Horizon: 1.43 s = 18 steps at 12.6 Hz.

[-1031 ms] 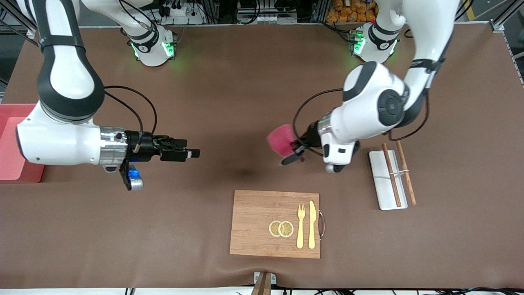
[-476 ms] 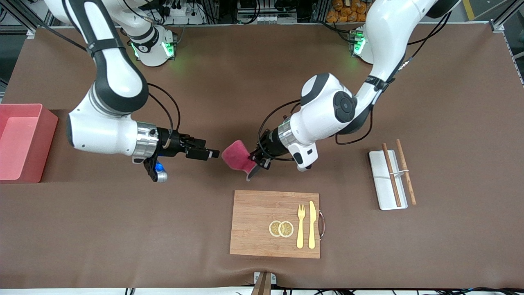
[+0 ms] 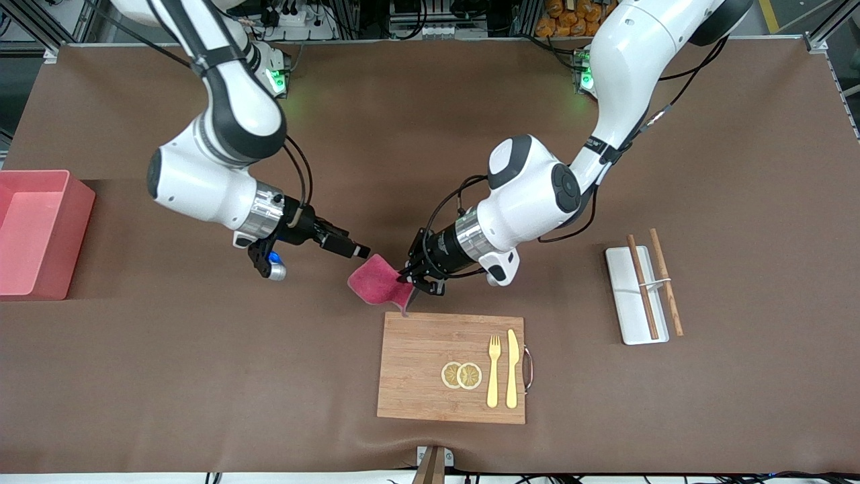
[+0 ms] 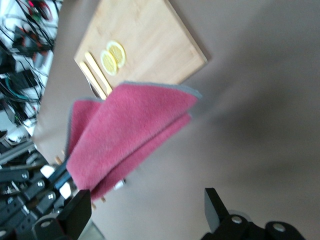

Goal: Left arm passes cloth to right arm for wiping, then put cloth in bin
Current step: 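Grasp the cloth with the right gripper and open the left gripper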

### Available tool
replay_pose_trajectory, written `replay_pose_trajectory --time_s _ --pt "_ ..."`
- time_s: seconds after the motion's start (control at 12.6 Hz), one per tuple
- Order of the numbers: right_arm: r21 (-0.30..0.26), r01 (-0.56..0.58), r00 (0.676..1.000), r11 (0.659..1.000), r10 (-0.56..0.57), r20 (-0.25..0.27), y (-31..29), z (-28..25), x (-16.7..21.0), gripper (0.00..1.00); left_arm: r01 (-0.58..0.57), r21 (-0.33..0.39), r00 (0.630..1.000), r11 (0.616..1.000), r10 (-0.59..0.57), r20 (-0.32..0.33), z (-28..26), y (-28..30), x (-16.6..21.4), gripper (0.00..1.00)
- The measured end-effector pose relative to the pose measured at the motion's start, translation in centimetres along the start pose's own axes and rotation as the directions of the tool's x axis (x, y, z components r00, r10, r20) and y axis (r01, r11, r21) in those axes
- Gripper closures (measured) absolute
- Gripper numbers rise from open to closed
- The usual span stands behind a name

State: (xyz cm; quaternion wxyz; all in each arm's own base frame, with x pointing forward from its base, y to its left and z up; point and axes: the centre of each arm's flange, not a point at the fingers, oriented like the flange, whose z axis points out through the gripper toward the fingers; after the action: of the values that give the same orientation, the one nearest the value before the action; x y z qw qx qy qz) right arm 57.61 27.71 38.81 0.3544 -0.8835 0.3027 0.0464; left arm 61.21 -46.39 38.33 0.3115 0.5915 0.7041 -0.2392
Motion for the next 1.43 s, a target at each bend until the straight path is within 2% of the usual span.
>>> replay_pose_trajectory --time_s 0.16,0.24,0.56,0.79,0.95,1.27,1.35,1.43 --pt "0.028 0.012 0.997 1.000 -0.010 -0.079 -0.3 0.5 -0.2 0.00 0.030 0.004 0.999 1.000 -0.030 0.011 0.0 0.0 0.0 0.96" --pt "0.035 0.015 0.995 0.999 -0.011 -0.099 -0.3 0.5 -0.2 0.00 0.036 0.006 0.999 0.999 -0.036 0.014 0.0 0.0 0.0 0.96" --pt "0.047 0.017 0.993 0.999 -0.011 -0.121 -0.6 0.3 0.2 0.00 0.047 0.009 0.999 0.999 -0.047 0.017 0.1 0.0 0.1 0.96" --pt "0.073 0.052 0.981 0.996 -0.037 -0.191 -1.4 1.6 -1.1 0.05 0.097 0.034 0.994 0.995 -0.099 0.038 0.9 -0.4 0.4 0.96" --pt "0.075 0.073 0.976 0.995 -0.056 -0.210 -1.8 3.3 -2.8 0.30 0.109 0.052 0.993 0.993 -0.111 0.044 1.6 -1.2 0.1 0.96" --pt "0.088 0.081 0.973 0.993 -0.059 -0.223 -2.4 3.0 -2.7 0.78 0.119 0.061 0.991 0.991 -0.122 0.050 2.0 -1.6 0.1 0.96" --pt "0.089 0.080 0.973 0.993 -0.059 -0.224 -2.4 2.8 -2.6 0.88 0.118 0.060 0.991 0.991 -0.121 0.051 2.0 -1.6 0.0 0.96" --pt "0.089 0.081 0.973 0.993 -0.059 -0.223 -2.5 2.7 -2.5 0.92 0.118 0.060 0.991 0.991 -0.121 0.052 2.0 -1.6 0.0 0.96"
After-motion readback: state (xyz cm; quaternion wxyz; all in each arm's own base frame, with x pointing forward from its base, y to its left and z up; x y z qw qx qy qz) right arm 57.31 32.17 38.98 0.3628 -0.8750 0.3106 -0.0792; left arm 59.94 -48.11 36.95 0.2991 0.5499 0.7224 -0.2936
